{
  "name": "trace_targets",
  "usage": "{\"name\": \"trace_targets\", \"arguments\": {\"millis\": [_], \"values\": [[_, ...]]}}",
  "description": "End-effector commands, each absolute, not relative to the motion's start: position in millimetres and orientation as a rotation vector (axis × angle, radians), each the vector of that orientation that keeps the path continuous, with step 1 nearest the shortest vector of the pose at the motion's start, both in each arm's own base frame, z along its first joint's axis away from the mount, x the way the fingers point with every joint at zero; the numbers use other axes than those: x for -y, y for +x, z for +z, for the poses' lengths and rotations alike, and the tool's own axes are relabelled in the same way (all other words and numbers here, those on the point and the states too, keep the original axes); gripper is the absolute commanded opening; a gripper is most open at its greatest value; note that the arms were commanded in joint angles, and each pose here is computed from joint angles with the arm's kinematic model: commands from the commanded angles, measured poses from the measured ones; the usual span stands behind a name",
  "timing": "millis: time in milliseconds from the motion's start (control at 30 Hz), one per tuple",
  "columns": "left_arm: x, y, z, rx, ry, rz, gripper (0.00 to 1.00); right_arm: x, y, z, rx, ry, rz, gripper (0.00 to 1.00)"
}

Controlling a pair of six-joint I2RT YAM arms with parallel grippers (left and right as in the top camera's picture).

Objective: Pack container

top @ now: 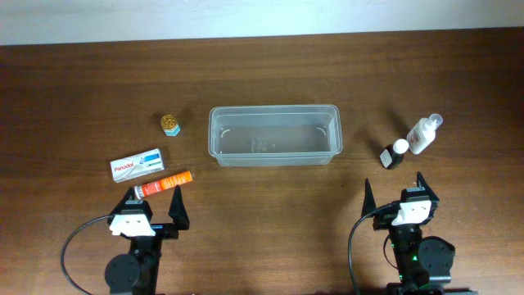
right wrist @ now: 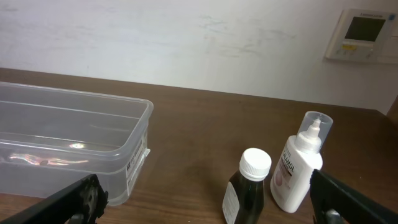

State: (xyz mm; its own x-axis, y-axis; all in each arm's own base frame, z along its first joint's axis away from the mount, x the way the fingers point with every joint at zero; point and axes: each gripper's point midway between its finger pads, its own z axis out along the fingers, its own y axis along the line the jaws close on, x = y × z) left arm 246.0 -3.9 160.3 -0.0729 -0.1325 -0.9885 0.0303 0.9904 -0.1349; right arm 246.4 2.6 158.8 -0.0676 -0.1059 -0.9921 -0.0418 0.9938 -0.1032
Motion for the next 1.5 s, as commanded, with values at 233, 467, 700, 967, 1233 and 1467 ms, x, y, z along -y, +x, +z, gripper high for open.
{"name": "trace_targets", "arguments": {"millis": [233,467,700,967,1233,1467], "values": [[3.4,245.9,158.6,-1.641,-0.067,-0.121,0.99,-3.0,245.9,158.1,-1.635,-0.120,-0.050,0.98],[3.4,245.9,158.6,-1.641,-0.067,-0.121,0.99,-3.0,246.1,160.8,-1.625,-0.111,-0.042,0.98],[3.4,245.9,158.7,-1.641,-0.067,-0.121,0.99,-3.0,245.0,173.5,-1.604,-0.007,0.056,0.98],[3.4,245.9,158.6,-1.641,-0.067,-0.121,0.99,1.1,248.6,228.7,-1.610,0.075,0.111,0.98],[3.4,245.9,158.7,-1.641,-0.067,-0.121,0.99,17.1,289.9,271.1,-1.861,0.145,0.098,0.98],[3.4,245.9,158.6,-1.641,-0.067,-0.121,0.99,31.2,331.3,308.7,-2.043,0.201,0.101,0.98]]}}
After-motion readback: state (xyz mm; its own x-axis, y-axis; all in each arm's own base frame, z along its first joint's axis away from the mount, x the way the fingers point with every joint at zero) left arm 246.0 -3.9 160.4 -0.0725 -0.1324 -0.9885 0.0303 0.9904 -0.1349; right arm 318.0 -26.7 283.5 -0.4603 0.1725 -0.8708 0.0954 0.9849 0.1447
